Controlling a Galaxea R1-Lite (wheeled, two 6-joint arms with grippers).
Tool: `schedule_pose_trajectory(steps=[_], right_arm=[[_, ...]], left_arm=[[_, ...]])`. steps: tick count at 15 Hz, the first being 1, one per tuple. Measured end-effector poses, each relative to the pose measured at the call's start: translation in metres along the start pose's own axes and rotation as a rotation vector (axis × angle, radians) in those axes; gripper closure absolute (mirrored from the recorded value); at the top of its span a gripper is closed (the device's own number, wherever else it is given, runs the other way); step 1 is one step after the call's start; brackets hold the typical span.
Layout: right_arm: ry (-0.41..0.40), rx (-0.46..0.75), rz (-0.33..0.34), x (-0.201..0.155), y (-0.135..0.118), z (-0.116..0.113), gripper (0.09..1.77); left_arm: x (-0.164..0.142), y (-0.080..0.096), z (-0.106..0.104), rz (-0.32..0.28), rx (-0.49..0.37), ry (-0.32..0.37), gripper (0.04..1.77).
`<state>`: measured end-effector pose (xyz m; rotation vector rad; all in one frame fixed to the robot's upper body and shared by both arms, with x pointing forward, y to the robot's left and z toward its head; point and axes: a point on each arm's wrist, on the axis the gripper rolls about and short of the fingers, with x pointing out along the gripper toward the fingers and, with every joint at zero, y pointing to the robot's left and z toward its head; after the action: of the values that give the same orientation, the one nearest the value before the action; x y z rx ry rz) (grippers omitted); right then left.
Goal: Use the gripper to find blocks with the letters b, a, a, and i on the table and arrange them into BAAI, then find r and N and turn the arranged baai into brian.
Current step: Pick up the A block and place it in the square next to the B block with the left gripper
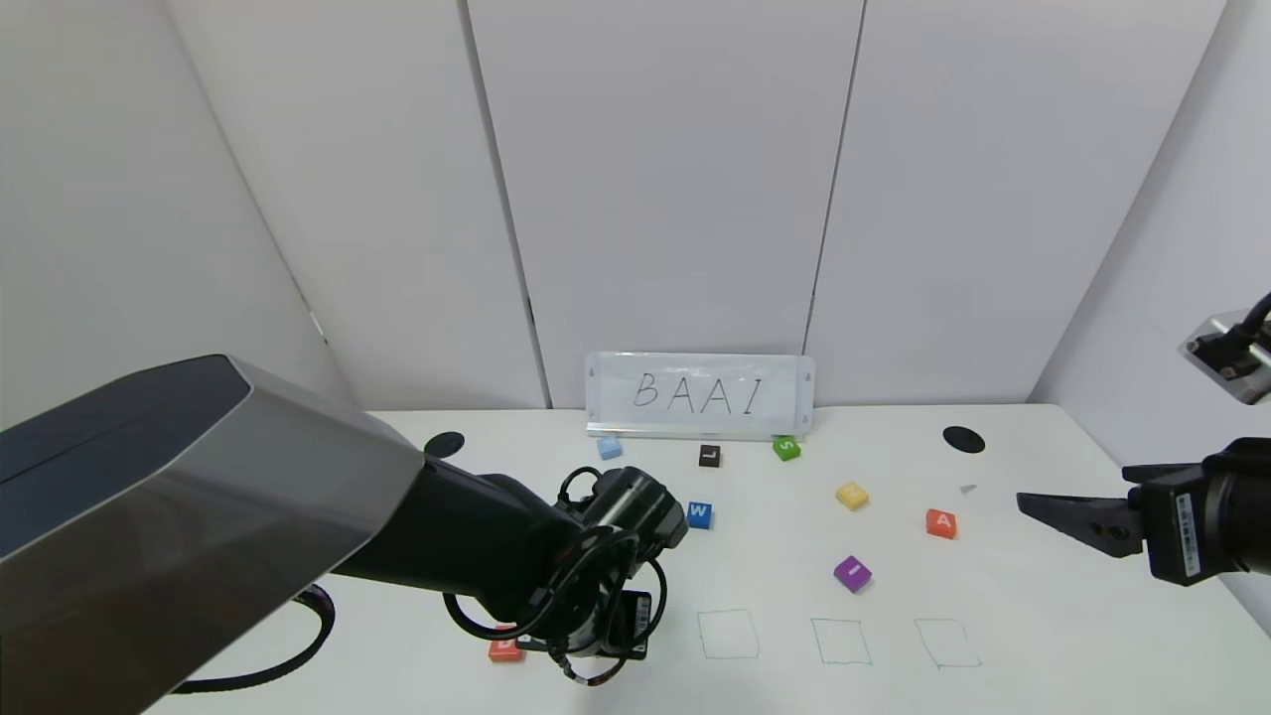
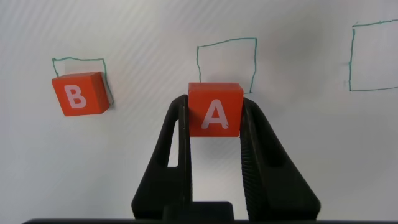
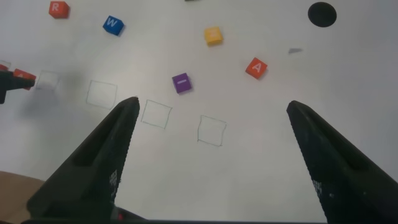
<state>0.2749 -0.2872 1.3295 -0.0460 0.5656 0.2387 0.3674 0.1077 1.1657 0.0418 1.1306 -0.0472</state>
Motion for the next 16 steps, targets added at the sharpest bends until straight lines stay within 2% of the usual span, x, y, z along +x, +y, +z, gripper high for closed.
schedule_pose_trajectory(steps=[2, 11, 14, 16], right_arm=[[0.001, -0.002, 0.004, 0.000, 0.001, 0.000, 0.15], [0.002, -0.003, 0.005, 0.000, 0.001, -0.001, 0.15], [0.004, -0.007, 0.012, 0.000, 0.003, -0.001, 0.15], [0.006, -0.009, 0.014, 0.000, 0.003, -0.002, 0.15]], left_arm=[[0.004, -0.004, 0.000, -0.047, -0.027, -0.053, 1.30], [0.009, -0.003, -0.005, -0.039, -0.023, -0.037, 1.30], [0.018, -0.014, -0.008, -0.056, -0.095, -0.067, 1.30], [0.024, -0.019, -0.010, -0.053, -0.098, -0.060, 1.30]])
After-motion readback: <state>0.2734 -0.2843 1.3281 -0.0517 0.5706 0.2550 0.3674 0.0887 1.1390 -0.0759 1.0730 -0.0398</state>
